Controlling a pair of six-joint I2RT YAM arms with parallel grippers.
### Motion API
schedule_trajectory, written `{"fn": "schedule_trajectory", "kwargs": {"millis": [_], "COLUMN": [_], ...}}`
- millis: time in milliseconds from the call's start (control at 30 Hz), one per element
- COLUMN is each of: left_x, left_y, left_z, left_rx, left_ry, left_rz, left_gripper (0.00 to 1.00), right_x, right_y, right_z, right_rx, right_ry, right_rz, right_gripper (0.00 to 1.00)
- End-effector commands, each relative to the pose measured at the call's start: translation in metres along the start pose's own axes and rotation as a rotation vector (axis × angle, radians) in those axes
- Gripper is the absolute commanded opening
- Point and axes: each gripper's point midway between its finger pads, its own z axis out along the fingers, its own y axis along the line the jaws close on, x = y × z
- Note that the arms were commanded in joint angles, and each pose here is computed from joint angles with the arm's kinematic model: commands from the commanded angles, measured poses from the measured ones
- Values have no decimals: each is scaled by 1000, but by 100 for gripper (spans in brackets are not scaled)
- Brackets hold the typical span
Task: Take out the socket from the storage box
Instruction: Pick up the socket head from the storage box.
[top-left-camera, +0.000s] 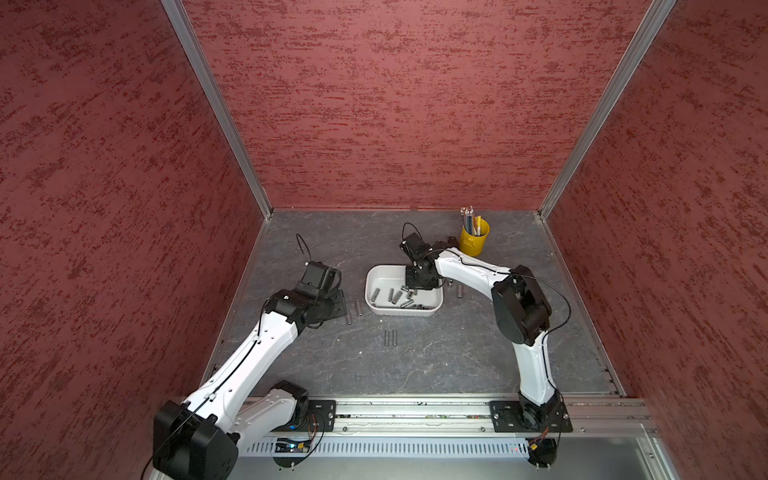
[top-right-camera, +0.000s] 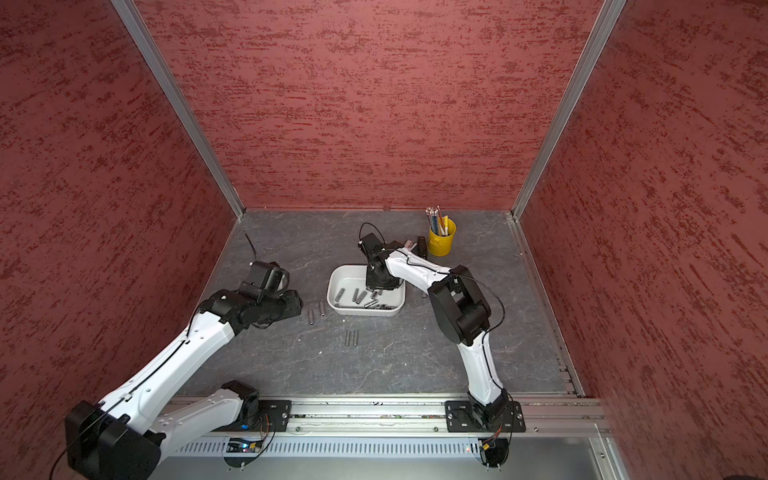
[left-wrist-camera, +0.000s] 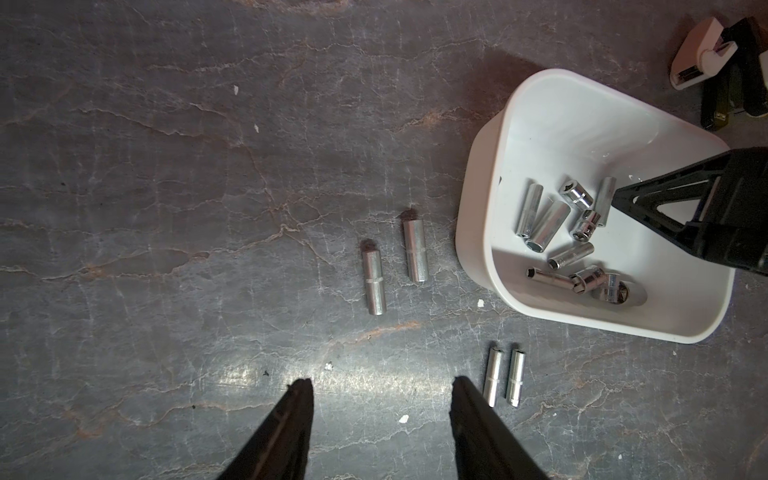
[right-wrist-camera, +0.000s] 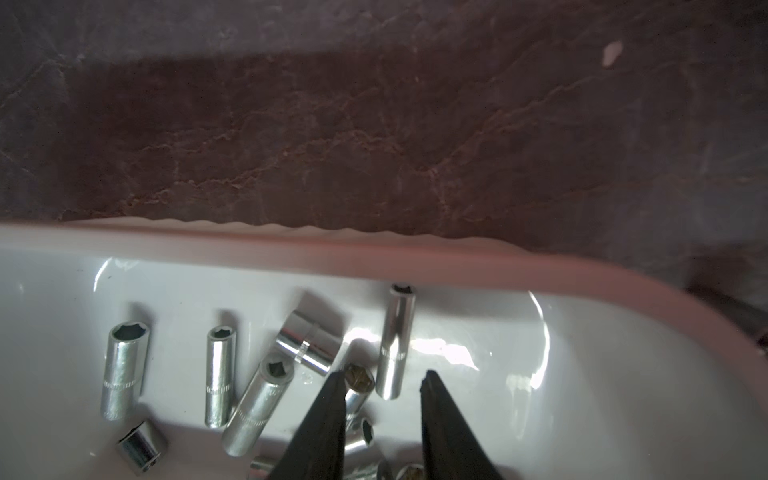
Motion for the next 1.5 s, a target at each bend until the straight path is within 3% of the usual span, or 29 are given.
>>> {"fn": "schedule_trajectory", "kwargs": {"millis": [0,467,600,833,1467], "left_x": [1,5,4,5,5], "left_y": [2,2,3,3,1], "left_z": [1,1,1,2,1], "left_rx": [-12,-46,-56,-56,-42], "left_ry": [-4,-10,-12,-8,-9], "left_rz": [13,39,38,39,39], "left_gripper": [56,56,57,57,58], "right_x": [-5,0,-2,-5,-2], "right_y": [-1,-6,-1,3,29], "right_z": [8,29,27,24,-74], "right_rx": [43,82,57,42,-165], "right_ry": [-18,15,9,-1,-50], "right_rz": [6,16,29,45,65], "right_gripper": [32,23,16,16,14]}}
